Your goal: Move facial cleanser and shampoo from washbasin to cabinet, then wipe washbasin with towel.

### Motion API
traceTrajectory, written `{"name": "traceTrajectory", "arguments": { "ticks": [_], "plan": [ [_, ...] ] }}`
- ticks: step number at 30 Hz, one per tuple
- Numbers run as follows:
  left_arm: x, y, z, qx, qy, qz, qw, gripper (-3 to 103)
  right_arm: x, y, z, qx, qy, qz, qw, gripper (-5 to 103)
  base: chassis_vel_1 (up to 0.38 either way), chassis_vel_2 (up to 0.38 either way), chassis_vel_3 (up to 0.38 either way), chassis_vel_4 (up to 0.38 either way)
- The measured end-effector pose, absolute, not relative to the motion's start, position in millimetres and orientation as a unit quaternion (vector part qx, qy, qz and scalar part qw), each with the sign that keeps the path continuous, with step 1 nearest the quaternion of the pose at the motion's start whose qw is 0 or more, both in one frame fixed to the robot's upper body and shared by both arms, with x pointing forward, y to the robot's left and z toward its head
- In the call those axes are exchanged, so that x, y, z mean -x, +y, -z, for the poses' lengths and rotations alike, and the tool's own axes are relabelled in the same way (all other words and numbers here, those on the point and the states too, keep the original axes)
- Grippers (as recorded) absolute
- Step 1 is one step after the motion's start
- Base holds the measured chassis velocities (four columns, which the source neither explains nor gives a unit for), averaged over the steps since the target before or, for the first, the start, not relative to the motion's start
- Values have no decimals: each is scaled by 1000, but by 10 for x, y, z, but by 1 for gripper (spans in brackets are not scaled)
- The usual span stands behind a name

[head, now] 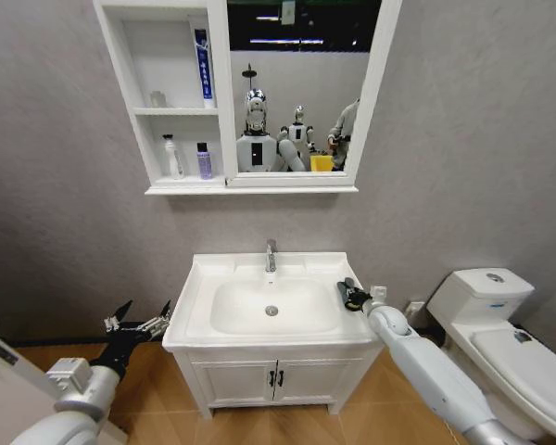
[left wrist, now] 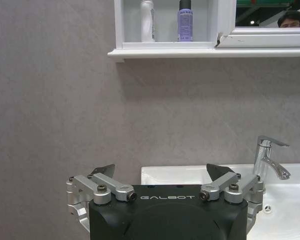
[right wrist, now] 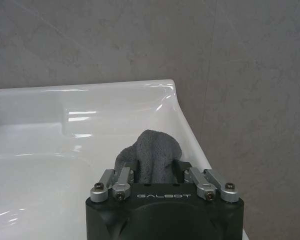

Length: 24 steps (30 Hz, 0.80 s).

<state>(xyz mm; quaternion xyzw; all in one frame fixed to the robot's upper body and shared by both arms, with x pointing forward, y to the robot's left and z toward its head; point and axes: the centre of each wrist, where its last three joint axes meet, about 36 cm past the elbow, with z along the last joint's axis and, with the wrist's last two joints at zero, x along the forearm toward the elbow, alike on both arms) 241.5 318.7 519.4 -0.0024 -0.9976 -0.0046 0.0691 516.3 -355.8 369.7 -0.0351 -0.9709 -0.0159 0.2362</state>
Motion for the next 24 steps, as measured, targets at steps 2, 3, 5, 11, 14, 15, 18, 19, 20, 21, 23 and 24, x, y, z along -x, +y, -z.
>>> {"name": "traceTrajectory", "arguments": {
  "ticks": [2, 3, 5, 11, 14, 15, 18, 19, 20, 21, 23, 24],
  "plan": [
    [-2416, 3187, -5194, 2, -998, 5, 69, 100, -5119, -3535, -3694, 32, -972, 15, 231, 50, 0, 0, 0, 0],
    [-2416, 3187, -5194, 2, -998, 5, 69, 100, -5101, -3537, -3690, 32, -973, 14, 229, 55, 0, 0, 0, 0],
    [-2415, 3187, -5194, 2, -998, 5, 69, 100, -5083, -3542, -3688, 32, -973, 13, 228, 55, 0, 0, 0, 0],
    [-2416, 3187, -5194, 2, -998, 5, 69, 100, -4963, -3579, -3660, 37, -976, 4, 214, 77, 0, 0, 0, 0],
    [-2416, 3187, -5194, 2, -998, 5, 69, 100, -4904, -3565, -3656, 45, -981, -13, 190, 88, 0, 0, 0, 0],
    [-2416, 3187, -5194, 2, -998, 5, 69, 100, -4883, -3563, -3651, 44, -982, -21, 185, 93, 0, 0, 0, 0],
    [-2415, 3187, -5194, 2, -998, 5, 69, 100, -4850, -3574, -3619, 39, -983, -39, 178, 99, 0, 0, 0, 0],
    [-2415, 3187, -5194, 2, -998, 5, 69, 100, -4848, -3596, -3591, 37, -983, -50, 172, 100, 0, 0, 0, 0],
    [-2416, 3187, -5194, 2, -998, 5, 69, 100, -4849, -3617, -3561, 34, -984, -58, 166, 100, 0, 0, 0, 0],
    [-2415, 3187, -5194, 2, -998, 5, 69, 100, -4860, -3634, -3530, 30, -985, -67, 156, 100, 0, 0, 0, 0],
    [-2415, 3187, -5194, 2, -998, 5, 69, 100, -4869, -3641, -3515, 26, -986, -75, 148, 100, 0, 0, 0, 0],
    [-2415, 3187, -5194, 2, -998, 5, 69, 100, -4877, -3652, -3501, 21, -986, -85, 140, 100, 0, 0, 0, 0]
  ]
}}
